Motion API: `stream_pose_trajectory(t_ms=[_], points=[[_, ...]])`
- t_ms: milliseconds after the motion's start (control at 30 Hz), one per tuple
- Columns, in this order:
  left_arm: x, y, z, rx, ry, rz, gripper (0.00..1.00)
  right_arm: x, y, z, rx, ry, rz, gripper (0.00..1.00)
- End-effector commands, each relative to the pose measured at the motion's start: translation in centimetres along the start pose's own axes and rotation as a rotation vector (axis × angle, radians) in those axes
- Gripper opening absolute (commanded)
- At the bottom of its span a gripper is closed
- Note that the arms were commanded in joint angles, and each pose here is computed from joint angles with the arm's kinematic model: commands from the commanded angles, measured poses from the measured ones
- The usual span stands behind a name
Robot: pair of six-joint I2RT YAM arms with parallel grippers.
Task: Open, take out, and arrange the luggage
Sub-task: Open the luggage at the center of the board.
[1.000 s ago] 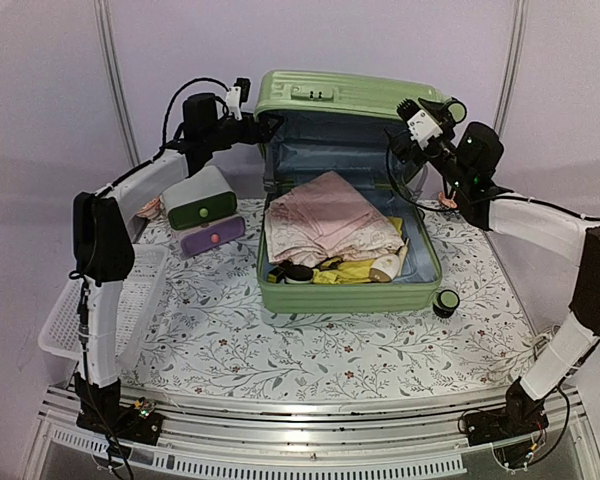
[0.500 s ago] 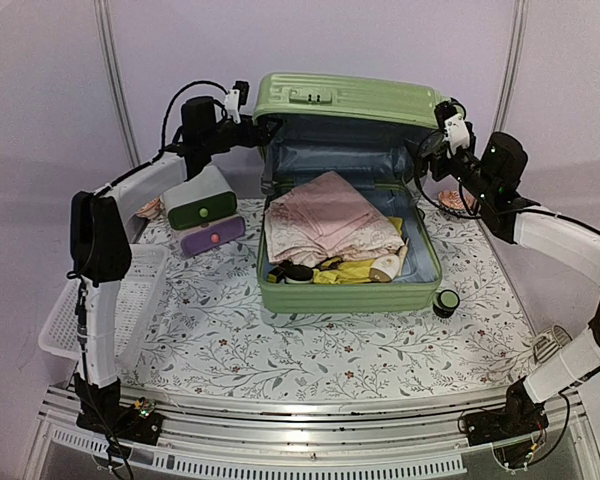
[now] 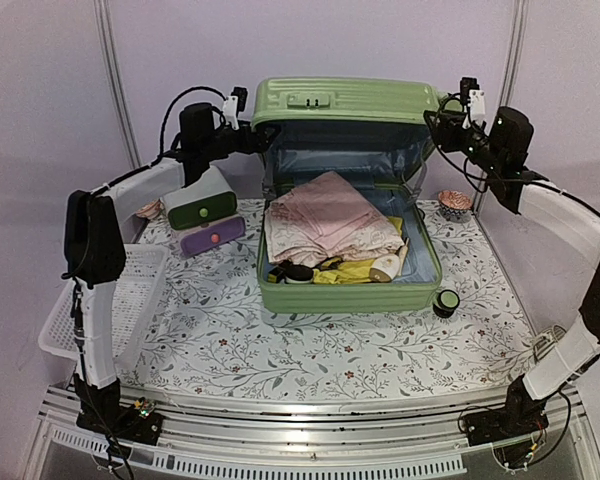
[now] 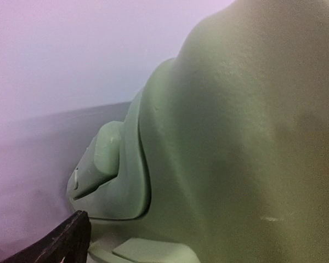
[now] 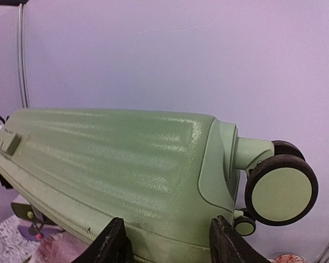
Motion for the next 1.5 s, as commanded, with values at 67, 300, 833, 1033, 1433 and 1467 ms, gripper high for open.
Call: stream_pose_trajectory(t_ms=[67,300,833,1033,1433,1467], points=[[1.3,-0.7,1.1,-0.028,-0.001,0.047,0.93,-1.6,-2.0,-2.8,-0.011,0.098,-0.112,0.49],[1.4,-0.9,1.3,-0.039,-0.001,0.056,0.93,-1.4,-2.7,-5.8,-0.003,0.08,-0.091,0.49],[1.7,-2.7,3.3,-0.096,0.008,0.089,0.97,-0.8,-6.0,-14.2,-0.022,-0.023,-0.084,0.5],[1.6,-4.9,7.3,-0.122,0.0,0.104,0.98,-1.4,-6.3,-14.6,-0.026,-0.045,-0.081,0.5],[1.4,-7.8,12.4,-0.091,0.035,0.054,0.98,-2.0,-6.1,-15.0,0.005,-0.048,-0.108,0.5],[1.3,-7.5,12.1,-0.082,0.044,0.056,0.98,-2.0,-6.1,-15.0,0.013,-0.046,-0.113,0.5]])
Point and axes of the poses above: each gripper's point midway between its finger pads, its own z axis back along the fingers, its own y axis along the line the jaws close on, x = y × z, the point moved 7 cm from there along z, back along the fingers, and after that the axes turned 1 degree about -z, right-handed, at the moved point
